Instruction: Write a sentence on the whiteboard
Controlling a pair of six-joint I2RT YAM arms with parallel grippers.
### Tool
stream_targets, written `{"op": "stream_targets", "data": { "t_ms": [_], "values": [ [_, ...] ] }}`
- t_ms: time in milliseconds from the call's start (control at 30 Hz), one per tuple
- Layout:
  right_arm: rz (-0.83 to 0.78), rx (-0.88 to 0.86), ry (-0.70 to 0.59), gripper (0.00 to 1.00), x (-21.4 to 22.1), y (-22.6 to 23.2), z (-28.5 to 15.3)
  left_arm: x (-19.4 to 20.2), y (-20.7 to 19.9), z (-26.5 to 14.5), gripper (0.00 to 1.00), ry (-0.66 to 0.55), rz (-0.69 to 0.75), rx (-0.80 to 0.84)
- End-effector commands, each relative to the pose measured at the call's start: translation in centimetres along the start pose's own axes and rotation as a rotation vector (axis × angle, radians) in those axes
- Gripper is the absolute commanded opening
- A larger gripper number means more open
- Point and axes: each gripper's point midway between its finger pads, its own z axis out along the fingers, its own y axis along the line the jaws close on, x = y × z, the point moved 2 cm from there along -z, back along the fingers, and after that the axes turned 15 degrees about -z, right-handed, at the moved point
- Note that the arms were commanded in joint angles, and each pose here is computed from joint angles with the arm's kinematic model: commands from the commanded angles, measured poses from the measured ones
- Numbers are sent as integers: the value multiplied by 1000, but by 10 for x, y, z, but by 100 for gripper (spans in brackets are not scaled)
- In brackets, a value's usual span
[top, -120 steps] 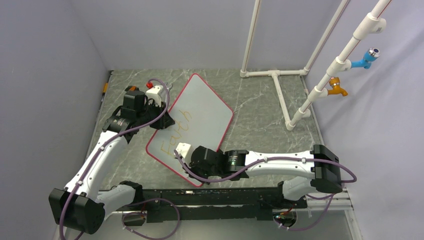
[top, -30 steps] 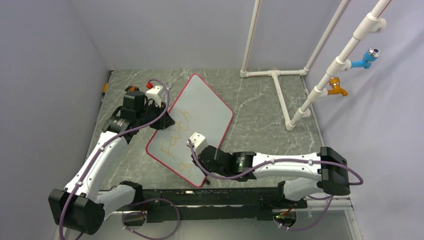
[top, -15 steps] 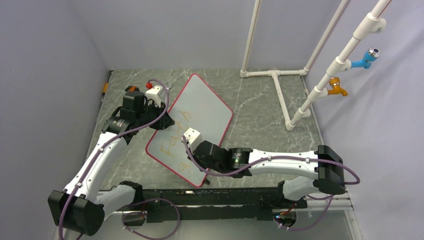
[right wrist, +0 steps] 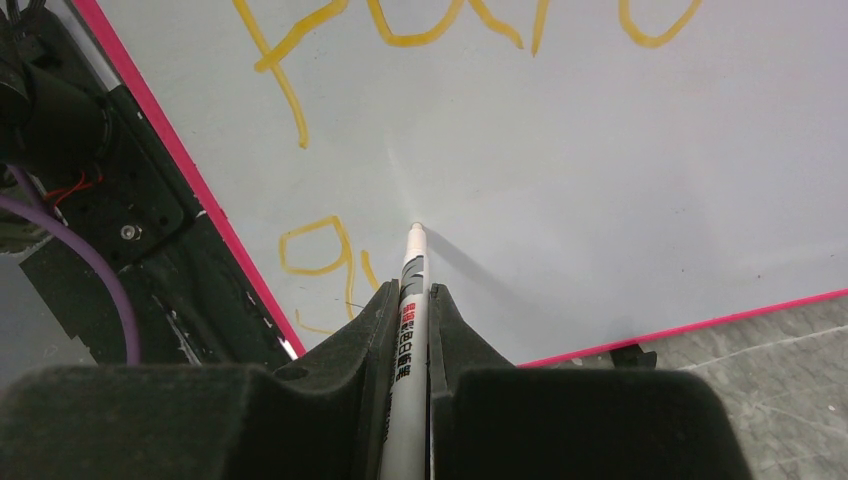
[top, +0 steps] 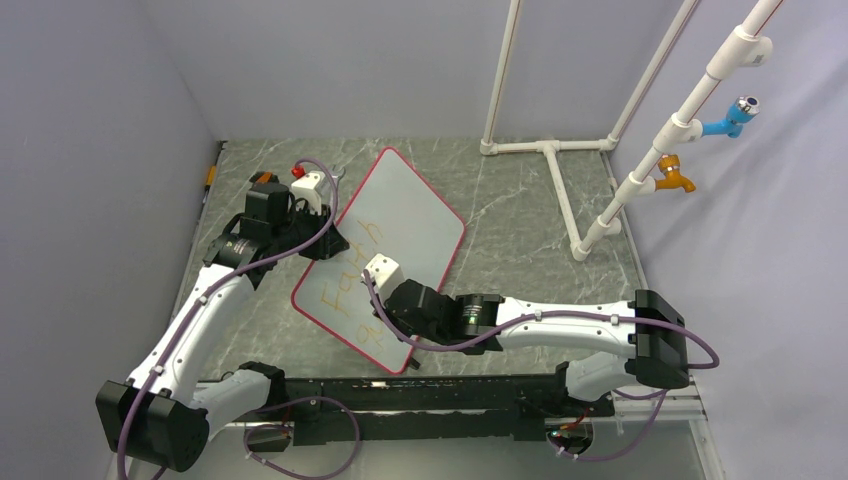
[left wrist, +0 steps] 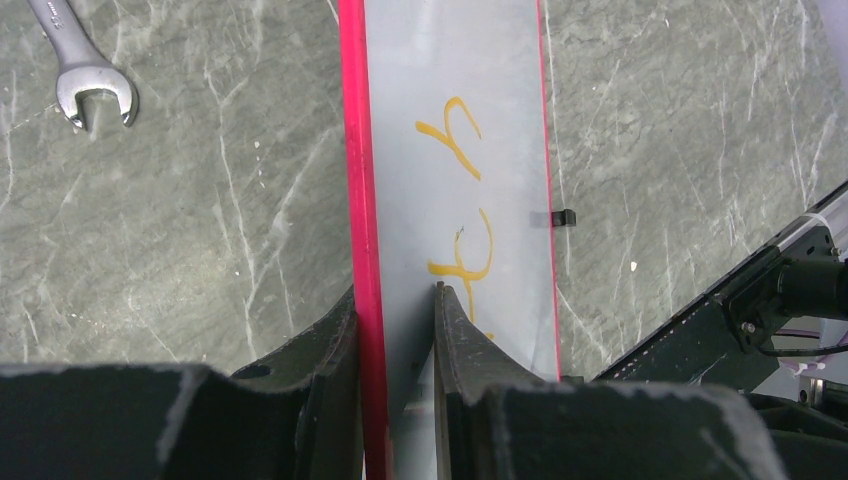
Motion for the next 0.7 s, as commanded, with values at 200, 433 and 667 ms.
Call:
{"op": "stream_targets", "data": {
  "t_ms": [200, 433, 667],
  "values": [
    [33, -3, -30, 0, -4, 0, 2, -18, 16, -5, 0, -88, 148, -84],
    [52, -1, -7, 0, 10, 0, -1, -18, 15, -5, 0, -86, 147, -81],
    [73, -9, 4, 0, 19, 1, -3, -18, 15, -6, 0, -91, 149, -83]
  ]
}}
